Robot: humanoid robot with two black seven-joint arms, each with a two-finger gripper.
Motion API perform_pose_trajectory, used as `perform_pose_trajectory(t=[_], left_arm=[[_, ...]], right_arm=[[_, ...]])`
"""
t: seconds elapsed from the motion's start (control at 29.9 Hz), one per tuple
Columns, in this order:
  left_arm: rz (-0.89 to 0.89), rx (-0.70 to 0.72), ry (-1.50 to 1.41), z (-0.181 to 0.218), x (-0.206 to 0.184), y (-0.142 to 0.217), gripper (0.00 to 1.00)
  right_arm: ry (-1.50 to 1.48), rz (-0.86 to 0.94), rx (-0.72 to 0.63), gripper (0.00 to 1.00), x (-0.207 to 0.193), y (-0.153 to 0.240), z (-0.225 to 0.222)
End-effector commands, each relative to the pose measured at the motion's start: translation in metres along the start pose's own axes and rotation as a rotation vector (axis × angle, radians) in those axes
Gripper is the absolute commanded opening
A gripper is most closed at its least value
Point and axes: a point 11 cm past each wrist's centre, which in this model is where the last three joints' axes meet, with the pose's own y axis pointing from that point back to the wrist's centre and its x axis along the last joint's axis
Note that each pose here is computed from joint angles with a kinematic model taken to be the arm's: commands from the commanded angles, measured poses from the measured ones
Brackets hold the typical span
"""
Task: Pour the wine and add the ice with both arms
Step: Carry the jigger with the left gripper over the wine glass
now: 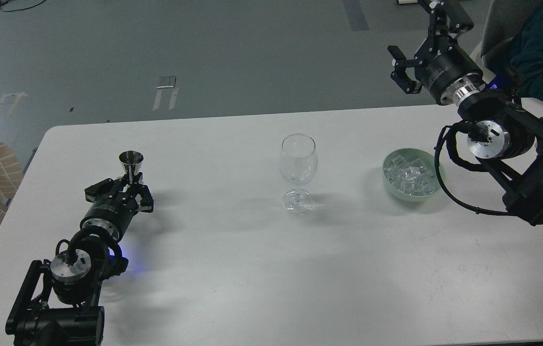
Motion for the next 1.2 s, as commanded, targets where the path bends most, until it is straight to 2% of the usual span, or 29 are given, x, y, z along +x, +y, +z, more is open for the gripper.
perform_pose_trajectory(t=[0.0, 0.33, 0.67, 1.17], left_arm=[[-0.037, 0.013, -0.001, -0.005, -0.017, -0.004, 0.09], [-0.084, 0.033, -0.015, -0.005, -0.069, 0.005, 0.1], [-0.145, 0.135, -0.06, -0.043, -0.125, 0.02, 0.11], [-0.169, 0.296, -0.131, -0.106, -0.148, 0.028, 0.11]], right_arm=[[0.0, -0.001, -0.002, 1.0, 0.0, 0.0, 0.001], [-0.003, 0.008, -0.014, 1.0, 0.003, 0.004, 0.007], [-0.008, 0.016, -0.03, 1.0, 0.007, 0.009, 0.016], [-0.013, 0.022, -0.042, 1.0, 0.01, 0.013, 0.022]])
